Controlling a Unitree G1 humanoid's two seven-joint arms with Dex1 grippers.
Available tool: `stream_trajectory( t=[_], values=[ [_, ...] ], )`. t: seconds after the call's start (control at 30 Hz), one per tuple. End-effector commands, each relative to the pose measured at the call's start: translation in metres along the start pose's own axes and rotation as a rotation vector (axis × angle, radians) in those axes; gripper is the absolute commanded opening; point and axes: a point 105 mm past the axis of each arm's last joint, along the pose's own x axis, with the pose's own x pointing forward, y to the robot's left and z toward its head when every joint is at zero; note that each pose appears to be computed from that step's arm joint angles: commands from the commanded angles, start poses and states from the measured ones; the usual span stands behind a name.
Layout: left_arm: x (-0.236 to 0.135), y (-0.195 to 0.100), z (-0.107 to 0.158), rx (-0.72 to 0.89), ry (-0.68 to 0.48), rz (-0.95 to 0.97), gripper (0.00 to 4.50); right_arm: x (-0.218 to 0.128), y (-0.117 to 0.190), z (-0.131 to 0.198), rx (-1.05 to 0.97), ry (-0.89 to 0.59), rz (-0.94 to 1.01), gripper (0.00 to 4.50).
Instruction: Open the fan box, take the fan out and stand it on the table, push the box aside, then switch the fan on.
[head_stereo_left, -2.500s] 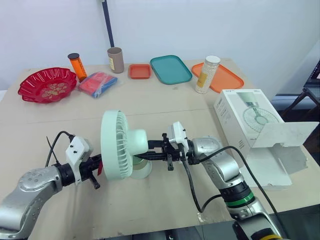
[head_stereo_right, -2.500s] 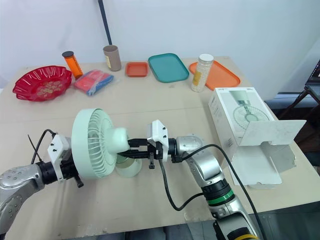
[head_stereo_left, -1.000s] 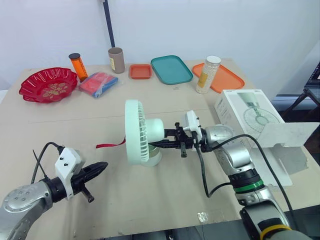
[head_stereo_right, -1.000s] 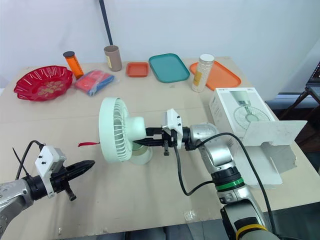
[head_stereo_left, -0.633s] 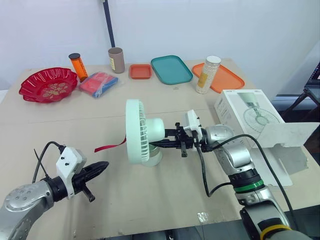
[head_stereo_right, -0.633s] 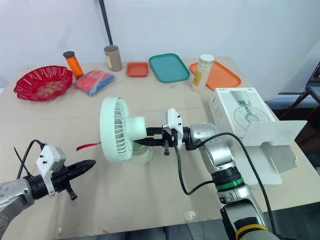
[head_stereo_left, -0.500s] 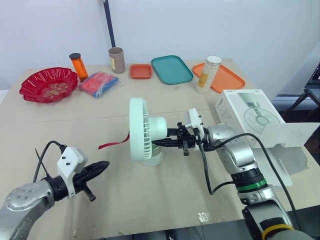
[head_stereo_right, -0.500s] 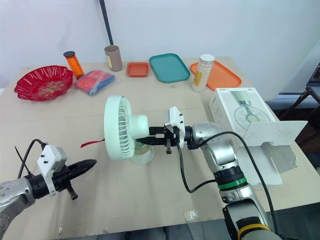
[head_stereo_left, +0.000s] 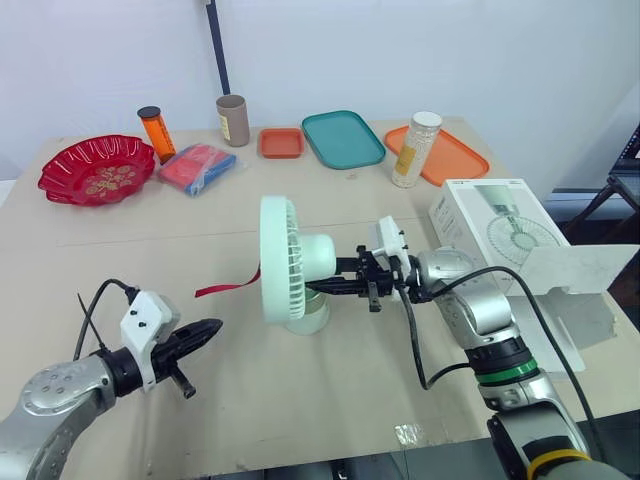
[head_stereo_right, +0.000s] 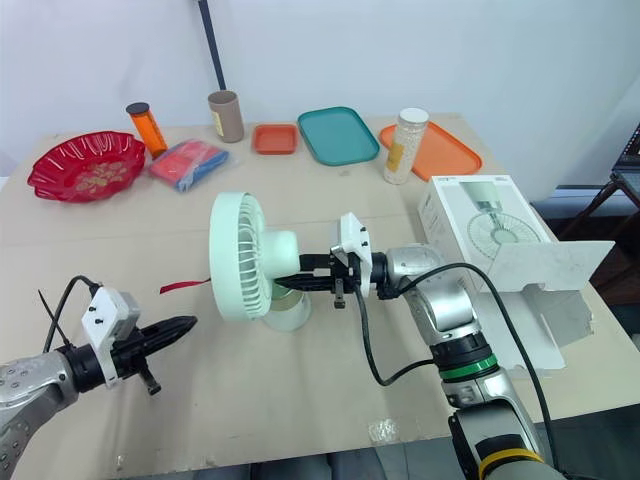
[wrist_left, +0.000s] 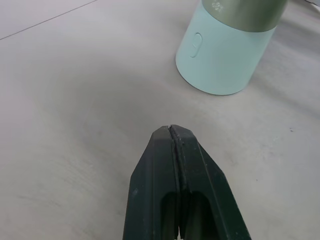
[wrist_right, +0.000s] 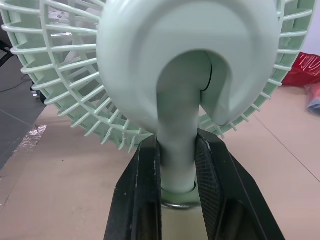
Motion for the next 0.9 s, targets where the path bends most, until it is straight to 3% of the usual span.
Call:
stream_trajectory(
  t=[0.03, 0.07, 0.37, 0.9],
  values=[
    [-0.001, 0.0, 0.008, 0.029, -0.031, 0.003, 0.06, 0.0, -0.004, 0.004, -0.045, 0.003, -0.015, 0.42],
    [-0.001, 0.0, 0.009, 0.03, -0.031, 0.004, 0.06, 0.0, -0.004, 0.003, -0.046, 0.004, -0.017, 0.42],
    [-0.003, 0.001, 0.007, 0.033, -0.029, 0.012, 0.0, -0.002, -0.006, 0.001, -0.075, 0.008, -0.037, 4.48],
    [-0.005, 0.005, 0.009, 0.039, -0.029, 0.011, 0.0, -0.025, -0.001, -0.006, -0.106, 0.071, -0.099, 4.48]
  ],
)
